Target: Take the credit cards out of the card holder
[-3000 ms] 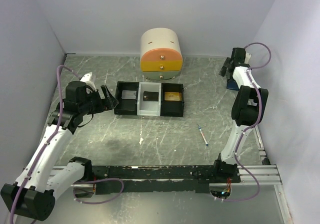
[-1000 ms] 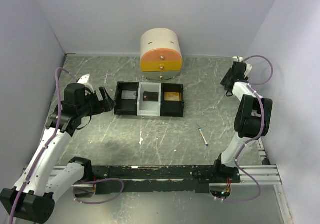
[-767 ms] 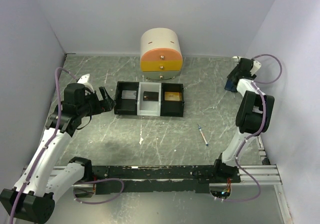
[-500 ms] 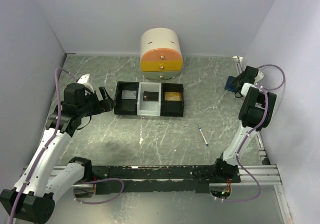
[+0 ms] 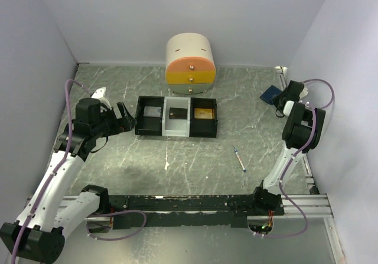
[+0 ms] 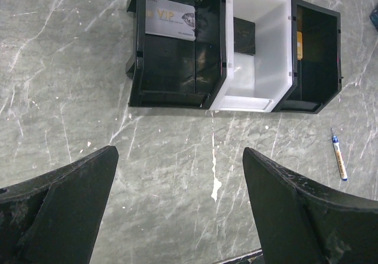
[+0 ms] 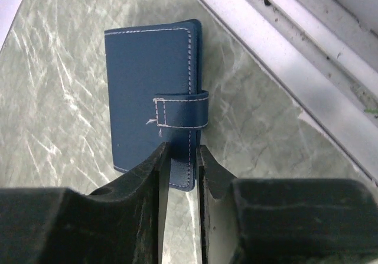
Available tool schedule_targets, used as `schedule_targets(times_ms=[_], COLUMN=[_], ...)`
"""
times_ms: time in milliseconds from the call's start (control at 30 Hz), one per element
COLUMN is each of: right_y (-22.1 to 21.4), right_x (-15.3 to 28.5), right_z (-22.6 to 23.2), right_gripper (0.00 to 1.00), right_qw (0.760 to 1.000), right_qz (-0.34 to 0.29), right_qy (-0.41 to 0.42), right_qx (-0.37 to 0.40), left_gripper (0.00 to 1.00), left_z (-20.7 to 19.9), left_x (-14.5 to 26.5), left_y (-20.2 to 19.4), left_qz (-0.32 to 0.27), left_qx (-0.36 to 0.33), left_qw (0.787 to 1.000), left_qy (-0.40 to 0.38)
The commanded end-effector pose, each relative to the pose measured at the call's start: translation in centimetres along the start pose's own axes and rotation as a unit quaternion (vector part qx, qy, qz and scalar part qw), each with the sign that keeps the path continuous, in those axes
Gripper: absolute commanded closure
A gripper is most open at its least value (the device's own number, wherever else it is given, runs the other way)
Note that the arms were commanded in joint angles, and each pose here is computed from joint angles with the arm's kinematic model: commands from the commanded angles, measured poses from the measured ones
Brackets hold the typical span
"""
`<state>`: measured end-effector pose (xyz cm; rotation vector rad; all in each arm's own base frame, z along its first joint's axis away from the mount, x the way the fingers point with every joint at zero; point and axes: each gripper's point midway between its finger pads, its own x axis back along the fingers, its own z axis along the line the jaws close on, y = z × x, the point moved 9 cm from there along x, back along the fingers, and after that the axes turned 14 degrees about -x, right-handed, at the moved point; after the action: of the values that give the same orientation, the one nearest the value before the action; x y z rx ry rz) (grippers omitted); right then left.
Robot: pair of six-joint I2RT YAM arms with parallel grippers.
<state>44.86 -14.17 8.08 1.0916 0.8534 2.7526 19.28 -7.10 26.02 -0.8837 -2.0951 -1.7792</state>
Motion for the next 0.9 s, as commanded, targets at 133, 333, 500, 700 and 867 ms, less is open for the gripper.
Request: schedule_targets(times_ms=[133,333,500,700,867], right_y=[-0.9,-2.2,-3.1,-3.6,-2.3], right_x=[3.6,7.8,11.8,13.8,11.6], right_z=[-0.6,-0.2,-0.2,-0.9,0.1], right_gripper=[1.00,1.00,1.00,0.93,0.69], right_qw=[0.999,0.998,0.996,0.997,0.998], right_qz=[0.027,0.043,0.046,0.038,0.038], right_qy=[0.017,0.049,0.066,0.056,0.030], right_qx=[0.005,0.026,0.038,0.041,0.047], left_gripper=[0.01,0.01,0.02,0.01,0.01], left_z=[0.0,-0.2,-0.4,-0.5,-0.5], left_x=[0.6,0.6,0.7,1.0,1.2], left_y=[0.3,0.0,-0.3,-0.7,-0.8], left_qz=[-0.014,-0.014,-0.011,-0.009,-0.012], left_qx=[0.002,0.010,0.015,0.012,0.015], left_qw=[1.000,1.000,0.999,0.999,0.999], left_qy=[-0.002,-0.015,-0.029,-0.038,-0.038])
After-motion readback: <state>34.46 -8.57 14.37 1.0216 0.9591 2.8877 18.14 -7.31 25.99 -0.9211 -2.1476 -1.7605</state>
